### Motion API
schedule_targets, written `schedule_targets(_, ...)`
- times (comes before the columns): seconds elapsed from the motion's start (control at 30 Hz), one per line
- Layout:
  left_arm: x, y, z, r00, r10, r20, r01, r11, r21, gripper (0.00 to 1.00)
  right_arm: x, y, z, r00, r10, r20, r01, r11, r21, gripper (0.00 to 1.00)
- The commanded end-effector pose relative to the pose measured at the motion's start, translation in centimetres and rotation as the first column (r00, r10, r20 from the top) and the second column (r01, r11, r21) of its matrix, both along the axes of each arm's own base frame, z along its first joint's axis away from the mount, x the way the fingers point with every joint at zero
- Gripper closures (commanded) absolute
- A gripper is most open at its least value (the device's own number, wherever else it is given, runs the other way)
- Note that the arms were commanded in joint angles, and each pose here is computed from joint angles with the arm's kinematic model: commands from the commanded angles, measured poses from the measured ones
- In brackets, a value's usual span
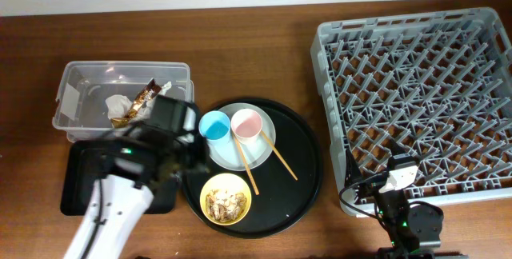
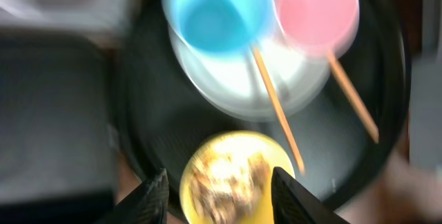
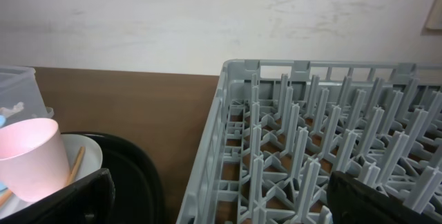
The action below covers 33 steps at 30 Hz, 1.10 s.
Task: Sort waste into correct bins and load items into the dishwasher rack
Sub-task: 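Carry the wrapper with the left gripper and drop it into the clear bin, then grasp the yellow bowl of shells with the left gripper and lift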
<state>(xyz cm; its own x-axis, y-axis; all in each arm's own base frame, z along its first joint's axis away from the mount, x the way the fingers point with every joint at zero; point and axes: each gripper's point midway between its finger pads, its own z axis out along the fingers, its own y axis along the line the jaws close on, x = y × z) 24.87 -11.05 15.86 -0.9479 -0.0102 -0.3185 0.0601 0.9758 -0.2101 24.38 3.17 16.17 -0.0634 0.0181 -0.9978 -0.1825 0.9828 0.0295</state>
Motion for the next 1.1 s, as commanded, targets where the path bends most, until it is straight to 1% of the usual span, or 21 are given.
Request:
schedule_targets(0.0, -4.9, -3.5, -4.4, 0.974, -0.192, -0.118, 0.195, 0.981, 0.015, 0.61, 0.0, 0.0, -0.2, 1.0, 0.0, -0.004, 0.0, 1.0, -0.003, 0.02)
schedule_targets(0.07, -6.3, -4.7, -6.0, 0.96, -0.248, -0.13, 0.252, 0.968, 0.016, 0.61, 0.0, 0.0, -0.2, 1.0, 0.0, -0.004, 0.0, 1.0, -0.003, 0.01)
schedule_targets(0.2, -7.7, -6.8, -8.6, 0.951, -0.29, -0.112, 0.29, 0.957, -0.012, 0.63, 0.0, 0.0, -0.2, 1.0, 0.0, -0.004, 0.0, 1.0, -0.003, 0.01)
schedule_targets(0.23, -8.0, -7.2, -9.0, 0.948, -0.301, -0.105, 0.301, 0.953, -0.018, 0.64, 0.0, 0.0, -0.2, 1.0, 0.0, -0.004, 0.0, 1.0, -0.003, 0.01)
schedule_targets(0.37, -8.8, -8.7, -9.6, 0.929, -0.362, -0.073, 0.361, 0.932, -0.034, 0.64, 0.0, 0.0, -0.2, 1.0, 0.0, -0.004, 0.0, 1.0, -0.003, 0.01)
schedule_targets(0.47, -8.8, -9.3, -9.4, 0.923, -0.381, -0.047, 0.38, 0.924, -0.027, 0.64, 0.0, 0.0, -0.2, 1.0, 0.0, -0.004, 0.0, 1.0, -0.003, 0.01)
schedule_targets(0.53, -8.3, -9.3, -9.4, 0.927, -0.374, -0.017, 0.374, 0.927, 0.008, 0.59, 0.0, 0.0, -0.2, 1.0, 0.0, -0.004, 0.0, 1.0, -0.003, 0.02)
schedule_targets(0.63, -7.8, -8.8, -9.5, 0.934, -0.356, 0.0, 0.356, 0.933, 0.046, 0.59, 0.0, 0.0, -0.2, 1.0, 0.0, -0.004, 0.0, 1.0, -0.003, 0.01)
schedule_targets(0.8, -7.4, -9.2, -10.3, 0.935, -0.355, -0.008, 0.354, 0.934, 0.053, 0.59, 0.0, 0.0, -0.2, 1.0, 0.0, -0.004, 0.0, 1.0, -0.003, 0.01)
schedule_targets(0.93, -7.3, -9.5, -12.0, 0.933, -0.357, -0.05, 0.36, 0.931, 0.067, 0.59, 0.0, 0.0, -0.2, 1.0, 0.0, -0.004, 0.0, 1.0, -0.003, 0.01)
schedule_targets(1.0, -7.3, -9.7, -12.7, 0.931, -0.359, -0.072, 0.364, 0.929, 0.067, 0.6, 0.0, 0.0, -0.2, 1.0, 0.0, -0.004, 0.0, 1.0, -0.003, 0.01)
schedule_targets(1.07, -7.4, -9.8, -13.0, 0.93, -0.359, -0.082, 0.365, 0.929, 0.067, 0.68, 0.0, 0.0, -0.2, 1.0, 0.0, -0.004, 0.0, 1.0, -0.003, 0.02)
